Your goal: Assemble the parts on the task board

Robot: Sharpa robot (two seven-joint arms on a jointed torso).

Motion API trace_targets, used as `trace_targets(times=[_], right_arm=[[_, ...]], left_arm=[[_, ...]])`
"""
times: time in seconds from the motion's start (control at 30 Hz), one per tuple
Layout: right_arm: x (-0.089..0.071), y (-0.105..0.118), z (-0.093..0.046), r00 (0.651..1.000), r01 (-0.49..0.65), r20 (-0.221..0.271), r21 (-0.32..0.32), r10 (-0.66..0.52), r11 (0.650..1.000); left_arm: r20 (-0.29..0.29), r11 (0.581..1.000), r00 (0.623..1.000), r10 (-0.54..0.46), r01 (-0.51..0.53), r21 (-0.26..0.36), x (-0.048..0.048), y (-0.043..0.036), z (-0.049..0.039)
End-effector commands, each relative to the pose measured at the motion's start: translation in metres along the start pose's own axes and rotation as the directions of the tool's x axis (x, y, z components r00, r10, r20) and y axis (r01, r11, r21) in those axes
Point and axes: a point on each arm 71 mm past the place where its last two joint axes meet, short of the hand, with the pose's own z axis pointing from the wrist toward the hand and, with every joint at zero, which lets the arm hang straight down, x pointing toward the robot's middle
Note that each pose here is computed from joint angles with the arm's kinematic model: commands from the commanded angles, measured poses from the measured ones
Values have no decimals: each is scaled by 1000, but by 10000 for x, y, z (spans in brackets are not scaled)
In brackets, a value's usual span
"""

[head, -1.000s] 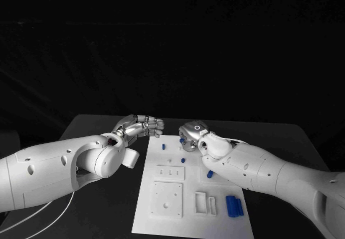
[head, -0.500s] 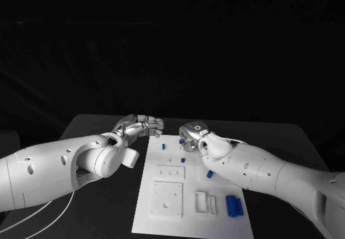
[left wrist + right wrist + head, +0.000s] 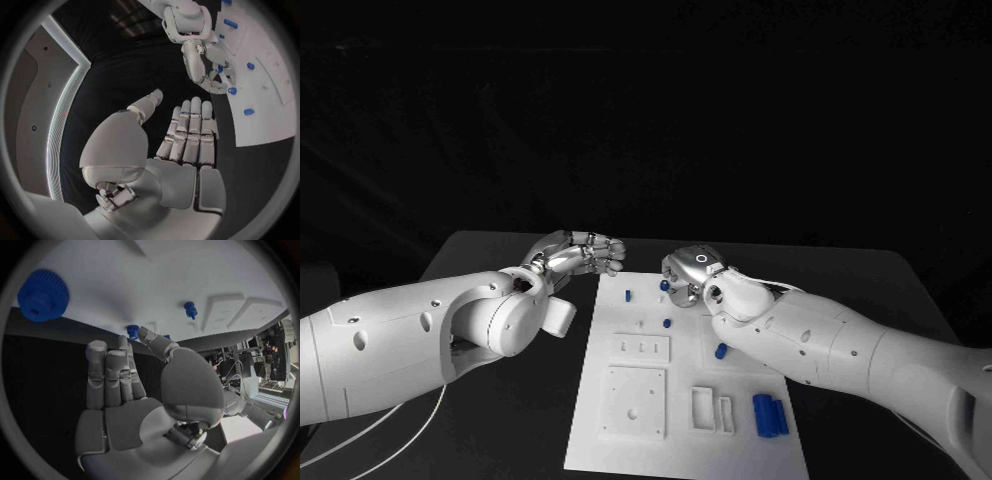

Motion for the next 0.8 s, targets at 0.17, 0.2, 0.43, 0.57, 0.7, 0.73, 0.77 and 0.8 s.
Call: trace_targets(times=[0.17,0.2,0.43,0.57,0.7,0.73,0.77,0.8], right_arm=[[-172,-85,-98,997,-58,40,-8,59,998],[-223,-109,-117,997,-67,48,-9,68,998],[-496,-504,-286,989,-138,54,45,136,989],[-502,-731,-369,985,-174,33,87,171,981],[-447,-945,-452,979,-194,-28,134,200,972],[-426,-987,-465,978,-194,-49,145,203,970],[-415,-1020,-475,976,-200,-59,154,211,968],[-397,-1053,-483,973,-203,-75,163,217,966]], left_arm=[[20,1000,1000,10,-10,19,-88,-39,1],[25,1000,1000,11,-12,20,-106,-44,-1],[34,1000,999,13,-14,23,-160,-56,-19],[40,1000,999,15,-16,24,-183,-55,-21],[41,1000,999,15,-17,26,-193,-54,-16],[41,1000,999,16,-17,26,-194,-54,-15],[42,1000,999,16,-17,26,-197,-54,-15],[42,1000,999,16,-17,25,-200,-53,-14]])
